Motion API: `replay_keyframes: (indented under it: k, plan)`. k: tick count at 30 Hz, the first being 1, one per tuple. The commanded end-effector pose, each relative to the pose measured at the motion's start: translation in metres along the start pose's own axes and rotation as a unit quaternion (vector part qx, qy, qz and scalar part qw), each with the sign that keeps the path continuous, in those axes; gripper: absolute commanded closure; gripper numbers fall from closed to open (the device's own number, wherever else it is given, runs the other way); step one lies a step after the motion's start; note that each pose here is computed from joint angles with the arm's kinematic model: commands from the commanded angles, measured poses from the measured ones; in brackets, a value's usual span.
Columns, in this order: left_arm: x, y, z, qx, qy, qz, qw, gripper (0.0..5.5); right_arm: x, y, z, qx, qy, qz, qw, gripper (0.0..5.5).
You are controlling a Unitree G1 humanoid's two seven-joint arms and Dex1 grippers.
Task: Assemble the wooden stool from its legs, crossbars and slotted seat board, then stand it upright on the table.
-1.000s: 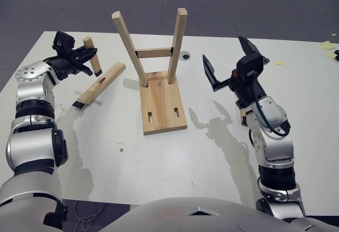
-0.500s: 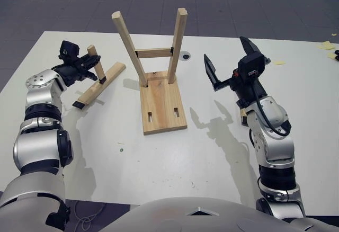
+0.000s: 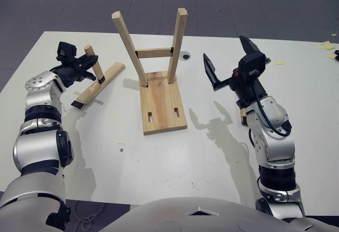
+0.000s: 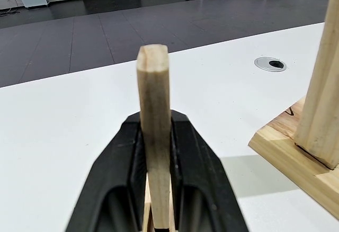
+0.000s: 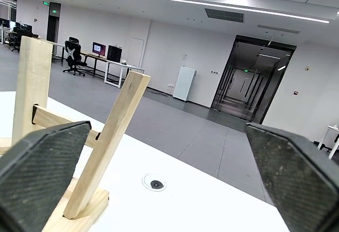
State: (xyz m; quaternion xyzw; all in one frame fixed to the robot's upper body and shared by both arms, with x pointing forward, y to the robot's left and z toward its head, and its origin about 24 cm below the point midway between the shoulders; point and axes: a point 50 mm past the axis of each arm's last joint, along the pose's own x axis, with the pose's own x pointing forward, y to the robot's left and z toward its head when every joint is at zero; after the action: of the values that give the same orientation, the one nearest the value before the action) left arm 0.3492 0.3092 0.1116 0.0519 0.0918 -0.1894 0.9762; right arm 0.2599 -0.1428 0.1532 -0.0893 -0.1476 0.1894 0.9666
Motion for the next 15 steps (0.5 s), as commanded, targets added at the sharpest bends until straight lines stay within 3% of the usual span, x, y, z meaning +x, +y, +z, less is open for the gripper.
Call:
replay_keyframes:
  k: [1, 15]
  plan:
    - [0.0023, -0.0005, 0.0003, 0.005, 0.014, 0.001, 1.000, 5.08, 0.0015, 0.0011, 0.0017, 0.003, 0.000, 0.003, 1.000, 0.10]
    - [-0.0006, 0.0058, 0.0090, 0.004, 0.005, 0.010, 1.000, 5.08, 0.0015, 0.0026, 0.0012, 0.003, 0.002, 0.007, 1.000, 0.10]
